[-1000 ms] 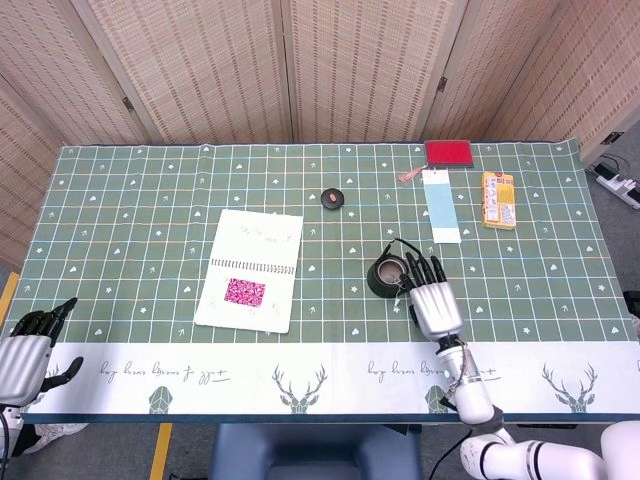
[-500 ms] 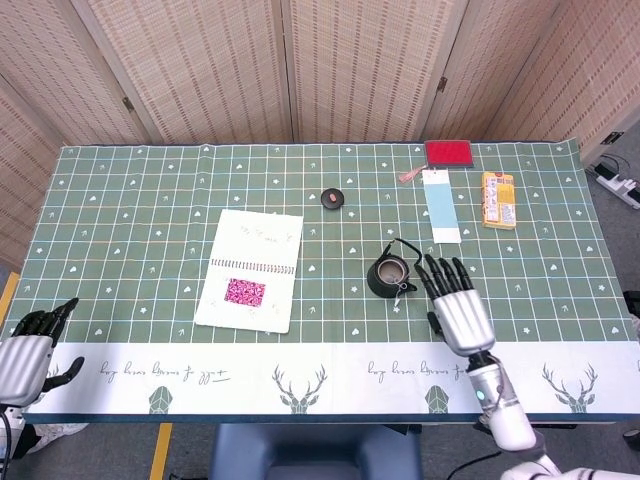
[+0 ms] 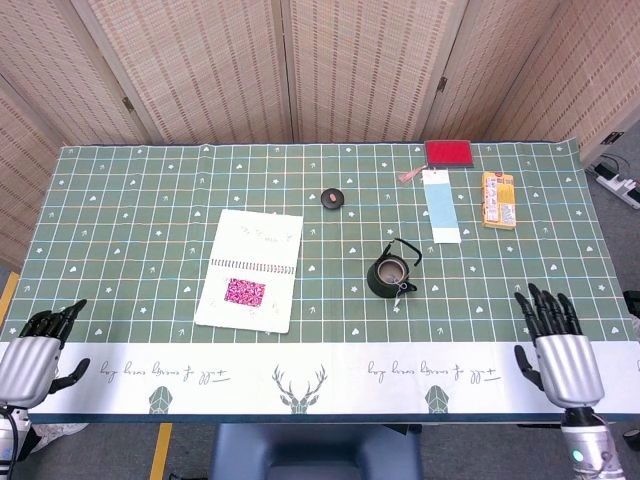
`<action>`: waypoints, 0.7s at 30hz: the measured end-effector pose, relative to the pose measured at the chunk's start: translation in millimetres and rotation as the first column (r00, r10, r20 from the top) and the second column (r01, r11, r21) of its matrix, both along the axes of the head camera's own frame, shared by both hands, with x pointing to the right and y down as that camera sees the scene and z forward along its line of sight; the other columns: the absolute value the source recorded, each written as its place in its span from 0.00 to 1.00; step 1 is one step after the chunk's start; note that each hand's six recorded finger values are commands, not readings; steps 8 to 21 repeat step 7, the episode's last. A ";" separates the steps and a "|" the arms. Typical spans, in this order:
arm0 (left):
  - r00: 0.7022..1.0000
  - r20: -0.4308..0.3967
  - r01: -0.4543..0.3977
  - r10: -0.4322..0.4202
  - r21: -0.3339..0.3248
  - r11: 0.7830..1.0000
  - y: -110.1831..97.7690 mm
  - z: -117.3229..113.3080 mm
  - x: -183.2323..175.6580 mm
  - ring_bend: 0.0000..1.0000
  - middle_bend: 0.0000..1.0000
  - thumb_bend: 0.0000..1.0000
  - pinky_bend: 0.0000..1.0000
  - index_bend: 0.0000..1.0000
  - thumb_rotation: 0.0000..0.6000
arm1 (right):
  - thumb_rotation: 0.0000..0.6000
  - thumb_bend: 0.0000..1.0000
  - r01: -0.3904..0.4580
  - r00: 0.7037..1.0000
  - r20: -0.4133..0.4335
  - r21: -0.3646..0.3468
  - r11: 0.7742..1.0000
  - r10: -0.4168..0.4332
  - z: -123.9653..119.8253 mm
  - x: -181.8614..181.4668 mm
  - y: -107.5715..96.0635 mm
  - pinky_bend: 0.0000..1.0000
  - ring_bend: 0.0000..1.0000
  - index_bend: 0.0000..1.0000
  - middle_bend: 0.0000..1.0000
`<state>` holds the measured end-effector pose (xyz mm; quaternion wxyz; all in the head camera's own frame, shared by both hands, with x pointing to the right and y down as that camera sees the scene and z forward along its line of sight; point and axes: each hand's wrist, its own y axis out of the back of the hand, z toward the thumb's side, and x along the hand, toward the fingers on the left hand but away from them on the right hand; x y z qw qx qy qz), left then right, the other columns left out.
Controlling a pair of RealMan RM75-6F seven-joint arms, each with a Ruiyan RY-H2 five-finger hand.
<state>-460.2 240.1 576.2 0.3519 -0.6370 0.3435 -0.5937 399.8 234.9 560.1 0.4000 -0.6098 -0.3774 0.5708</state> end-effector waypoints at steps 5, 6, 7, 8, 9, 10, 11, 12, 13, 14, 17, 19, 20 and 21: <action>1.000 -0.002 0.003 -0.003 0.011 1.000 -0.9 -1.9 -0.9 0.18 0.13 0.28 0.14 0.02 1.00 | 1.00 0.45 -0.031 0.999 0.025 0.051 0.998 0.030 -19.0 21.6 7.7 0.00 0.00 0.00 0.00; 1.000 0.001 0.003 -0.003 0.014 1.000 -0.6 -2.6 -1.3 0.18 0.13 0.28 0.14 0.02 1.00 | 1.00 0.45 -0.030 0.999 0.024 0.046 0.998 0.028 -18.2 22.0 7.5 0.00 0.00 0.00 0.00; 1.000 0.002 0.003 -0.003 0.016 1.000 -0.4 -3.0 -1.5 0.18 0.13 0.28 0.14 0.02 1.00 | 1.00 0.45 -0.027 0.999 0.023 0.038 0.999 0.026 -16.7 22.0 7.4 0.00 0.00 0.00 0.00; 1.000 0.002 0.003 -0.003 0.016 1.000 -0.4 -3.0 -1.5 0.18 0.13 0.28 0.14 0.02 1.00 | 1.00 0.45 -0.027 0.999 0.023 0.038 0.999 0.026 -16.7 22.0 7.4 0.00 0.00 0.00 0.00; 1.000 0.002 0.003 -0.003 0.016 1.000 -0.4 -3.0 -1.5 0.18 0.13 0.28 0.14 0.02 1.00 | 1.00 0.45 -0.027 0.999 0.023 0.038 0.999 0.026 -16.7 22.0 7.4 0.00 0.00 0.00 0.00; 1.000 0.002 0.003 -0.003 0.016 1.000 -0.4 -3.0 -1.5 0.18 0.13 0.28 0.14 0.02 1.00 | 1.00 0.45 -0.027 0.999 0.023 0.038 0.999 0.026 -16.7 22.0 7.4 0.00 0.00 0.00 0.00; 1.000 0.002 0.003 -0.003 0.016 1.000 -0.4 -3.0 -1.5 0.18 0.13 0.28 0.14 0.02 1.00 | 1.00 0.45 -0.027 0.999 0.023 0.038 0.999 0.026 -16.7 22.0 7.4 0.00 0.00 0.00 0.00; 1.000 0.002 0.003 -0.003 0.016 1.000 -0.4 -3.0 -1.5 0.18 0.13 0.28 0.14 0.02 1.00 | 1.00 0.45 -0.027 0.999 0.023 0.038 0.999 0.026 -16.7 22.0 7.4 0.00 0.00 0.00 0.00; 1.000 0.002 0.003 -0.003 0.016 1.000 -0.4 -3.0 -1.5 0.18 0.13 0.28 0.14 0.02 1.00 | 1.00 0.45 -0.027 0.999 0.023 0.038 0.999 0.026 -16.7 22.0 7.4 0.00 0.00 0.00 0.00; 1.000 0.002 0.003 -0.003 0.016 1.000 -0.4 -3.0 -1.5 0.18 0.13 0.28 0.14 0.02 1.00 | 1.00 0.45 -0.027 0.999 0.023 0.038 0.999 0.026 -16.7 22.0 7.4 0.00 0.00 0.00 0.00; 1.000 0.002 0.003 -0.003 0.016 1.000 -0.4 -3.0 -1.5 0.18 0.13 0.28 0.14 0.02 1.00 | 1.00 0.45 -0.027 0.999 0.023 0.038 0.999 0.026 -16.7 22.0 7.4 0.00 0.00 0.00 0.00; 1.000 0.002 0.003 -0.003 0.016 1.000 -0.4 -3.0 -1.5 0.18 0.13 0.28 0.14 0.02 1.00 | 1.00 0.45 -0.027 0.999 0.023 0.038 0.999 0.026 -16.7 22.0 7.4 0.00 0.00 0.00 0.00; 1.000 0.002 0.003 -0.003 0.016 1.000 -0.4 -3.0 -1.5 0.18 0.13 0.28 0.14 0.02 1.00 | 1.00 0.45 -0.027 0.999 0.023 0.038 0.999 0.026 -16.7 22.0 7.4 0.00 0.00 0.00 0.00; 1.000 0.002 0.003 -0.003 0.016 1.000 -0.4 -3.0 -1.5 0.18 0.13 0.28 0.14 0.02 1.00 | 1.00 0.45 -0.027 0.999 0.023 0.038 0.999 0.026 -16.7 22.0 7.4 0.00 0.00 0.00 0.00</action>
